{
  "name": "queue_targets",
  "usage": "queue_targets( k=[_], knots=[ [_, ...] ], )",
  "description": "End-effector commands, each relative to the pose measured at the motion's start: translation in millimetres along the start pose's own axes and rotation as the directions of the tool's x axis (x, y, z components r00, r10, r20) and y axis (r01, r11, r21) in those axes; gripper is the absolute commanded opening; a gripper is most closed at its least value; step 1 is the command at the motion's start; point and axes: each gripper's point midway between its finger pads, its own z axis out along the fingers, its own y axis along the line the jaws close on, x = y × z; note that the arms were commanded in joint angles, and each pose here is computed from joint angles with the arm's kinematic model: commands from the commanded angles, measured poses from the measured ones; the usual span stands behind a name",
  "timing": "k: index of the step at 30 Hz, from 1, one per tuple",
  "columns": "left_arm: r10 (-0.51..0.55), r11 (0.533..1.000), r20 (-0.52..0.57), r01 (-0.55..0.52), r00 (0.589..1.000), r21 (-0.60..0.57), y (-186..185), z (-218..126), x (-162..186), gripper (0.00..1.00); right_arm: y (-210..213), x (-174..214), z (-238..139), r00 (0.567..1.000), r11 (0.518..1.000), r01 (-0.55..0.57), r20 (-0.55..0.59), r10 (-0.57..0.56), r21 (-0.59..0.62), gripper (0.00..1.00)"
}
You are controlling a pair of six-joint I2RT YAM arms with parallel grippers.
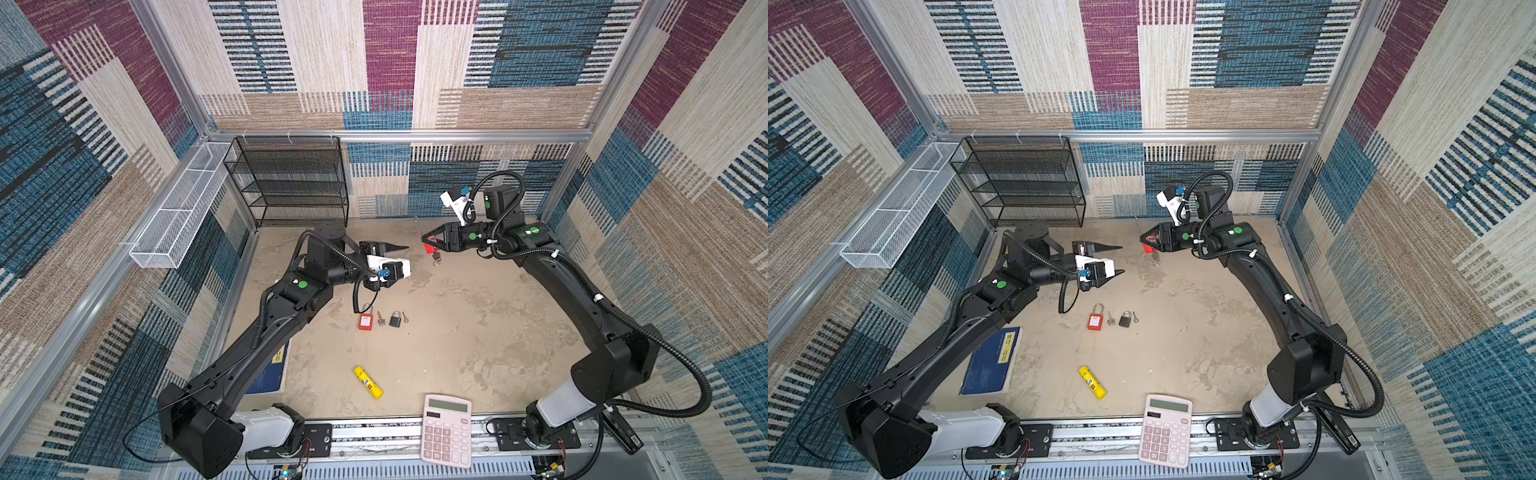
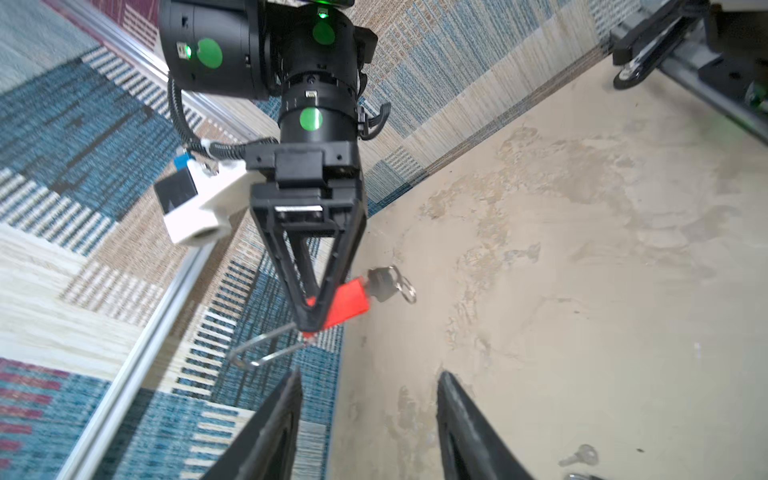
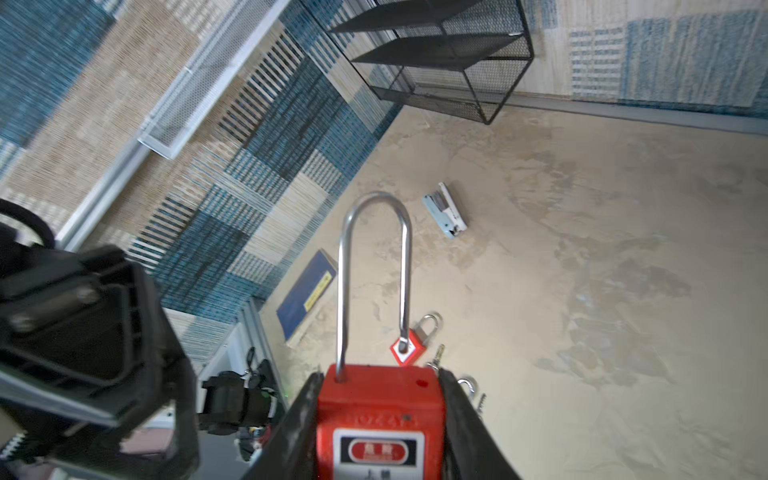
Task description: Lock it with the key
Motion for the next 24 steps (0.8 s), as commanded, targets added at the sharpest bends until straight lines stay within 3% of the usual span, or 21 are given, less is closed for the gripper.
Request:
queue_targets(
  k=[1,5,8,14,20,24],
  knots=[
    [0.216,0.976,-0.03,-0.215,0.976,0.036,-5.4,4.9,3.4,0.54,-13.9,19.3,-3.4,0.972,0.961,0.228,-0.088,-0.217,0.157,0.31],
    [0.381,0.924,-0.117,-0.372,0.917,0.09,-18.2,13.2,19.4,0.54,-6.4,29.9,-7.9,0.933,0.921,0.356,-0.104,-0.343,0.157,0.31],
    [0.44,0.897,-0.146,-0.428,0.886,0.108,-22.5,14.0,25.7,0.54,2.3,30.9,-13.1,0.906,0.896,0.424,-0.09,-0.415,0.132,0.32],
    [0.5,0.866,-0.134,-0.491,0.856,0.095,-24.4,11.6,20.0,0.53,9.2,39.4,-13.3,0.87,0.869,0.488,-0.125,-0.477,0.08,0.32],
    [0.501,0.865,-0.097,-0.493,0.86,0.094,-28.5,13.7,14.0,0.53,31.7,41.6,-12.5,0.858,0.864,0.502,-0.104,-0.503,-0.037,0.31],
    [0.544,0.838,-0.098,-0.535,0.833,0.105,-33.0,18.2,14.2,0.52,41.1,39.2,-14.4,0.846,0.852,0.519,-0.101,-0.523,-0.063,0.31]
  ],
)
